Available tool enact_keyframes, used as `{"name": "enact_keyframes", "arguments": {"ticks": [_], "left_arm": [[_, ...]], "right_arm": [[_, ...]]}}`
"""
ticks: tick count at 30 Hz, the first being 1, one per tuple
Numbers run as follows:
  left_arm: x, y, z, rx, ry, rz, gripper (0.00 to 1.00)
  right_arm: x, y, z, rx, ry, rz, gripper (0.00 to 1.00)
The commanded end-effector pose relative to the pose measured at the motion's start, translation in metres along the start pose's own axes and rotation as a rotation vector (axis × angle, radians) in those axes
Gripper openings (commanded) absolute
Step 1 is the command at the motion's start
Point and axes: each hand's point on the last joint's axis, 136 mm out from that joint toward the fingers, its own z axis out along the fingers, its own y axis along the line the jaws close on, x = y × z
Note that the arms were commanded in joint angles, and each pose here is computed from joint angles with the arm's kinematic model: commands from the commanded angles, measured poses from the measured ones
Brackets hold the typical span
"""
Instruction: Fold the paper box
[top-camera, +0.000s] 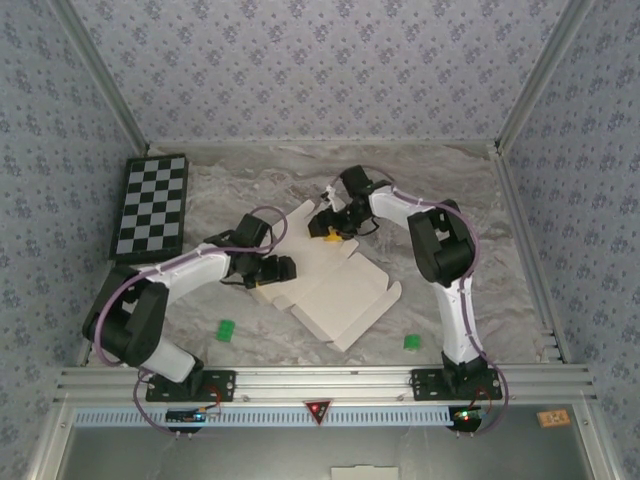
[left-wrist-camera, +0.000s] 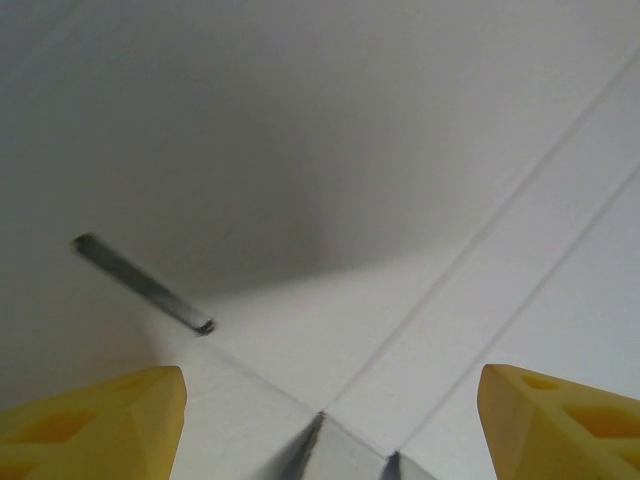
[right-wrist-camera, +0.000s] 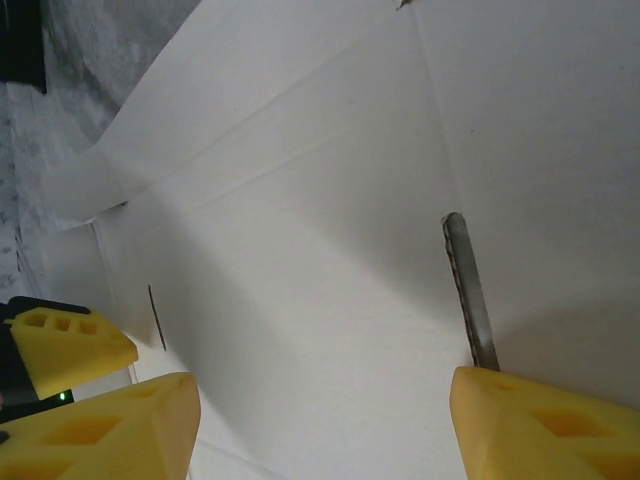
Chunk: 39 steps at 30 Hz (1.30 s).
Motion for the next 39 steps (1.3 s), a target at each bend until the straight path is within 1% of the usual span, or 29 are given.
{"name": "enact_keyframes", "arguments": {"ticks": [1,3,7,12,18,23,27,30,35,39], "left_arm": [[-0.016,0.008,0.007,-0.031,-0.022,-0.001,0.77],[-0.029,0.01,0.008,-0.064,-0.02,0.027,0.77],[-0.059,0.009,0.015,-0.074,-0.025,0.05,0.77],[-0.104,0.003,0.02,-0.057,-0.048,0.071,0.77],[-0.139,-0.008,0.024,-0.023,-0.058,0.104,0.77],[-0.153,-0.015,0.028,0.015,-0.062,0.114,0.77],[-0.155,-0.021,0.023,0.033,-0.07,0.115,0.77],[-0.154,-0.024,0.011,0.04,-0.091,0.116,0.77],[-0.145,-0.03,-0.018,0.056,-0.127,0.132,0.79],[-0.138,-0.032,-0.042,0.069,-0.161,0.123,0.8]], "right_arm": [[0.01,-0.03,-0.013,0.067,-0.002,0.092,0.68],[0.013,-0.036,-0.021,0.071,-0.014,0.111,0.68],[0.023,-0.049,-0.036,0.094,-0.032,0.154,0.68],[0.038,-0.059,-0.052,0.108,-0.068,0.217,0.69],[0.055,-0.057,-0.059,0.133,-0.094,0.242,0.69],[0.048,-0.055,-0.062,0.152,-0.136,0.244,0.69],[0.042,-0.05,-0.069,0.168,-0.168,0.229,0.69],[0.041,-0.042,-0.074,0.168,-0.177,0.221,0.7],[0.038,-0.007,-0.09,0.177,-0.195,0.158,0.7],[0.042,0.014,-0.092,0.171,-0.187,0.12,0.7]]}}
